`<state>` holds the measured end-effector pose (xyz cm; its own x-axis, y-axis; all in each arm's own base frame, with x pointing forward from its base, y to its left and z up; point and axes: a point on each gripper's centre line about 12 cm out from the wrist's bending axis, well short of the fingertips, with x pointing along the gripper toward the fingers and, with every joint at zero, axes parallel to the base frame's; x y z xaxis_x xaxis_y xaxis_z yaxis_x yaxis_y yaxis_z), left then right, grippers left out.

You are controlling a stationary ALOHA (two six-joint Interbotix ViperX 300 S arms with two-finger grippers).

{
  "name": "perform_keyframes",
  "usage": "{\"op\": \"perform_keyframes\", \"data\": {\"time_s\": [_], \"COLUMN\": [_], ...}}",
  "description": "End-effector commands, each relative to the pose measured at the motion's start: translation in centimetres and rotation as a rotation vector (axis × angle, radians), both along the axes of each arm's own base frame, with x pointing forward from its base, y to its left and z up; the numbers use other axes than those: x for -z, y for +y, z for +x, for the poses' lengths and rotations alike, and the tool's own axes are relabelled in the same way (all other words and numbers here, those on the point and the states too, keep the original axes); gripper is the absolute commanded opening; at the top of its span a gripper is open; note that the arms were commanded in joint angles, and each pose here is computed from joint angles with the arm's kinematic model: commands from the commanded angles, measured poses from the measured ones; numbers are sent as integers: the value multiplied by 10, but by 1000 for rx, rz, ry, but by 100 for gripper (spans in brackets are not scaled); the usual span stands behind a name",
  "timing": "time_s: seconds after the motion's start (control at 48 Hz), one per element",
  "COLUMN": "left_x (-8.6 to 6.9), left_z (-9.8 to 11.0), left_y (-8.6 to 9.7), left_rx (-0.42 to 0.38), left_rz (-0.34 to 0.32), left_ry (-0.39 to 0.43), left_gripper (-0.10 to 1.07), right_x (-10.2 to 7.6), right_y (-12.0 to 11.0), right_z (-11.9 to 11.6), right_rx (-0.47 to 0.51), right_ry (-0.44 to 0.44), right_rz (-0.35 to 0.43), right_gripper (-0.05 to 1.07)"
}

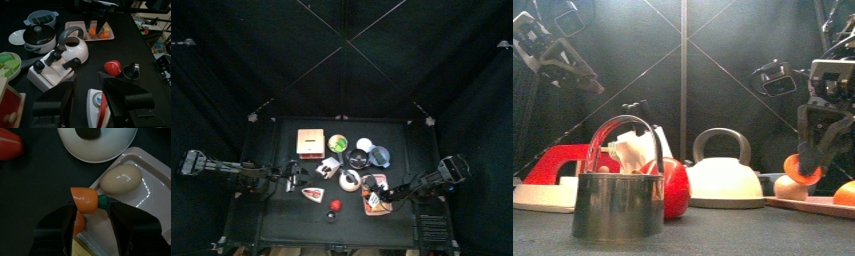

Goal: Hand over carrot top

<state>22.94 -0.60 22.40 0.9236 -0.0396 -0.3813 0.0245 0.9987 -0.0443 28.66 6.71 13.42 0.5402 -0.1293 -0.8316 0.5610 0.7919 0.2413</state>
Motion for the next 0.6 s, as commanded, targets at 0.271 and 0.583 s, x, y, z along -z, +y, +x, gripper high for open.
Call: {"op": "perform_keyframes", "data": {"time_s": [0.271,0.583], "left_x": [-36,-53], "left_z": [13,16], "left_y": [-9,-8], "left_rx": [50,-52], "left_rz": [-102,-492], "left_ry": [-150,-266], "left_gripper": [79,79], "right_x": [-64,-103], "right_y": [3,-2], "right_z": [23,37], "right_rx": [-150,-355], "right_ry": [-240,-410], "right_rz": [-113,-399], "right_gripper": [72,72]}}
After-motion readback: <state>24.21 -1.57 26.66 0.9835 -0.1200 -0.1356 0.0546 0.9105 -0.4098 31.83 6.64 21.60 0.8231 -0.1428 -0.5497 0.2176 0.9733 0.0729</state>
